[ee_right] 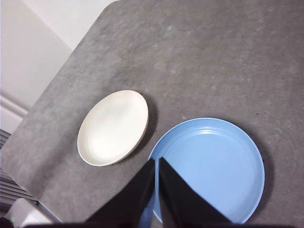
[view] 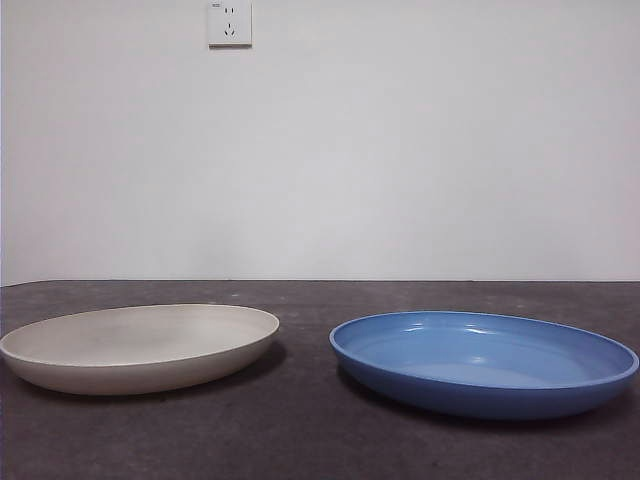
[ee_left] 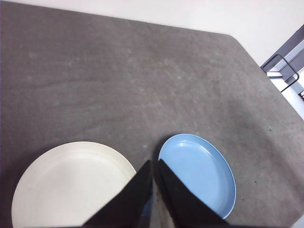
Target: Pick up the white plate, put it on the blue plate, put it on desk
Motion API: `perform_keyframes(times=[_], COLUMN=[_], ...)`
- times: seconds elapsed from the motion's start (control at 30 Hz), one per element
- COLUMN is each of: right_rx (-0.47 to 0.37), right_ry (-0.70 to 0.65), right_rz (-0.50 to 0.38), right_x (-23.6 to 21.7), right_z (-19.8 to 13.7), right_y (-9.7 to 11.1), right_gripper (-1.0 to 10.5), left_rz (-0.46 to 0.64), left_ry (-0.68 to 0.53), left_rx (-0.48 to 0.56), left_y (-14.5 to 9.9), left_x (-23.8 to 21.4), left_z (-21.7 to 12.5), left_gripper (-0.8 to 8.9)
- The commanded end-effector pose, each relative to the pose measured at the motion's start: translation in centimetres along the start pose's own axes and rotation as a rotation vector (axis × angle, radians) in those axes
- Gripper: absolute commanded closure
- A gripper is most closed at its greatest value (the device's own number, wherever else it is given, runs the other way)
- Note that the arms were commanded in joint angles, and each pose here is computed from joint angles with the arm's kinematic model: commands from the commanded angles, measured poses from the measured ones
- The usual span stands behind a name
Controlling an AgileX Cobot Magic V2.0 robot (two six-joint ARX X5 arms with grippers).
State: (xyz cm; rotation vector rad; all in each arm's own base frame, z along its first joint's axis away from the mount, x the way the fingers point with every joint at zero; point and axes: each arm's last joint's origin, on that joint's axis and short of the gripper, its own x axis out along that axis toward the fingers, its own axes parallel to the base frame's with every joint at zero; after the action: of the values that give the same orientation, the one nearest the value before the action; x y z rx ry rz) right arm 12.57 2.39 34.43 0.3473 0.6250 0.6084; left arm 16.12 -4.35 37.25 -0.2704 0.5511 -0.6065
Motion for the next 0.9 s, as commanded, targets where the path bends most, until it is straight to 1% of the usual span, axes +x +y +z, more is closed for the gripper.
perform_keyframes(times=[0.03, 0.07, 0.1, 0.13, 0.17, 0.23, 0.27, 0.3, 0.33, 0.53, 0.67, 0.73, 0.9], right_rx=[-0.044, -0.047, -0.049, -0.053, -0.053, -0.053, -0.054, -0.054, -0.054, -0.068, -0.069, -0.069, -0.066], right_ry=[-0.016, -0.017, -0.016, -0.017, -0.017, -0.017, -0.017, -0.017, -0.017, -0.017, -0.017, -0.018, -0.016], right_rz=[0.007, 0.007, 0.007, 0.007, 0.006, 0.006, 0.006, 0.006, 0.006, 0.007, 0.007, 0.007, 0.010], right_x=[-0.2, -0.2, -0.2, -0.2, -0.2, -0.2, -0.2, -0.2, -0.2, -0.2, -0.2, -0.3, -0.3], right_z=[0.5, 0.5, 0.5, 0.5, 0.5, 0.5, 0.5, 0.5, 0.5, 0.5, 0.5, 0.5, 0.5], right_y=[0.3, 0.3, 0.3, 0.3, 0.3, 0.3, 0.3, 0.3, 0.3, 0.3, 0.3, 0.4, 0.4], right_gripper=[9.3, 9.1, 8.5, 7.6, 6.7, 4.6, 3.9, 3.4, 3.3, 3.3, 3.3, 3.3, 3.3], left_rz=[-0.011, -0.011, -0.011, -0.010, -0.010, -0.009, -0.009, -0.010, -0.009, -0.007, 0.011, 0.038, 0.114], left_ry=[-0.008, -0.007, -0.006, -0.004, -0.001, 0.002, 0.001, 0.001, 0.001, 0.013, 0.071, 0.117, 0.207], left_rx=[0.023, 0.023, 0.022, 0.021, 0.019, 0.018, 0.018, 0.018, 0.018, 0.011, -0.022, -0.045, -0.125], left_y=[-0.2, -0.2, -0.2, -0.2, -0.2, -0.2, -0.2, -0.2, -0.2, -0.2, 0.2, 0.8, 3.4], left_x=[-0.1, -0.1, -0.1, -0.1, -0.1, -0.1, -0.1, -0.1, -0.1, -0.1, 0.1, 0.4, 2.0], left_z=[0.4, 0.4, 0.4, 0.4, 0.3, 0.3, 0.3, 0.3, 0.3, 0.2, -0.3, -0.6, -0.6], left_gripper=[7.72, 7.47, 6.98, 6.23, 5.36, 2.79, 1.83, 1.08, 0.86, 0.94, 0.94, 0.94, 0.97])
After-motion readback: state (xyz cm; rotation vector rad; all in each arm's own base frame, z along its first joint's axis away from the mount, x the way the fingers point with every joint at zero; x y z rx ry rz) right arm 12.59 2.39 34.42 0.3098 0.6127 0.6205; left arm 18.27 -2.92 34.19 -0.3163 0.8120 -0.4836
